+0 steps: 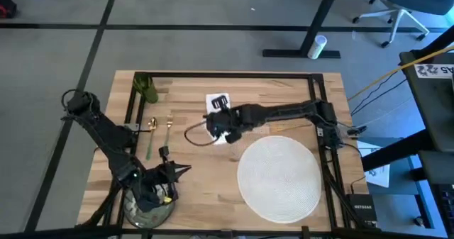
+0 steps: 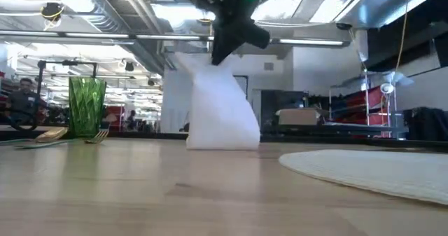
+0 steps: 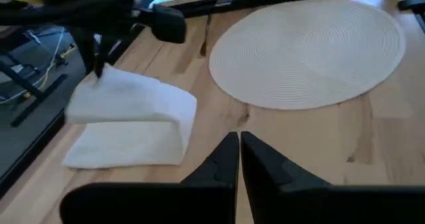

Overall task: Set table place
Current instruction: Fold the white table napkin

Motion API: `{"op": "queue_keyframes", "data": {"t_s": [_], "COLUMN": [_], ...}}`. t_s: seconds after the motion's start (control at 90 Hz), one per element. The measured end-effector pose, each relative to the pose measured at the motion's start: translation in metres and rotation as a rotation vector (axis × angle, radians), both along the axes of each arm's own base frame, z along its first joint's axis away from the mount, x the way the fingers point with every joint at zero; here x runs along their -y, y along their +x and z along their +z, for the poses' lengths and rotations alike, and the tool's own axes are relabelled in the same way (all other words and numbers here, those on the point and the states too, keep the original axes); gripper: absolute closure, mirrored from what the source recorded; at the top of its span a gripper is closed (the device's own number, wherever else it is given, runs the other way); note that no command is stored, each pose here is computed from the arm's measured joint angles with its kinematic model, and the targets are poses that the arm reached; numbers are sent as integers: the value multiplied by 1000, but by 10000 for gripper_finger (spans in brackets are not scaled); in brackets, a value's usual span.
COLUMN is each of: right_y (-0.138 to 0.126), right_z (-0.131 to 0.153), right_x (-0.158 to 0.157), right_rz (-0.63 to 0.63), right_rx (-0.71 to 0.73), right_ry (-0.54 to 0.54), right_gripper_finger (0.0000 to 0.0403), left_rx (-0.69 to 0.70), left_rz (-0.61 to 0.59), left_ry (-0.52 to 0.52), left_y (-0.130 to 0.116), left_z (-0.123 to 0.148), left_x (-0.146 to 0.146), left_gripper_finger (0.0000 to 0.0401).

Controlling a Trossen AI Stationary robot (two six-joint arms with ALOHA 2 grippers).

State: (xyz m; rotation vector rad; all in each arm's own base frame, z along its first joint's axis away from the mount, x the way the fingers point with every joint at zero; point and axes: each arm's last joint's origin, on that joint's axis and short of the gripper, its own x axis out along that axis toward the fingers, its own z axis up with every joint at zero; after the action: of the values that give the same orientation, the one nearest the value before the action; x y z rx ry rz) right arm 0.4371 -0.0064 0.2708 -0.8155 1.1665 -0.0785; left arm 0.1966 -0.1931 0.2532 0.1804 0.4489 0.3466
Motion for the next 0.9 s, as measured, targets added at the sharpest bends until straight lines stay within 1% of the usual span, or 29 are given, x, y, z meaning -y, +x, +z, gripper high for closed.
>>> {"op": "queue_keyframes", "data": {"t_s": [0.122,0.244,0.311,0.522,0.7,0.9], "right_y": [3,5,4,-1,-2,-5], "right_z": [2,1,-2,-21,-35,-43], "right_x": [19,34,41,54,64,84], "right_rz": [2,-6,-10,-30,-37,-83], "right_rx": [36,57,55,9,36,61], "right_ry": [39,44,66,96,125,124], "right_gripper_finger": [402,402,402,402,402,402], "left_rx": [-2,-2,-1,2,4,5], "left_rz": [4,5,5,9,11,13], "left_ry": [-2,-3,-3,-11,-15,-19], "left_y": [0,0,0,0,0,-1], "left_z": [0,0,0,0,0,0], "left_x": [0,-1,0,-1,-1,0], "left_gripper_finger": [401,401,401,401,401,401]}}
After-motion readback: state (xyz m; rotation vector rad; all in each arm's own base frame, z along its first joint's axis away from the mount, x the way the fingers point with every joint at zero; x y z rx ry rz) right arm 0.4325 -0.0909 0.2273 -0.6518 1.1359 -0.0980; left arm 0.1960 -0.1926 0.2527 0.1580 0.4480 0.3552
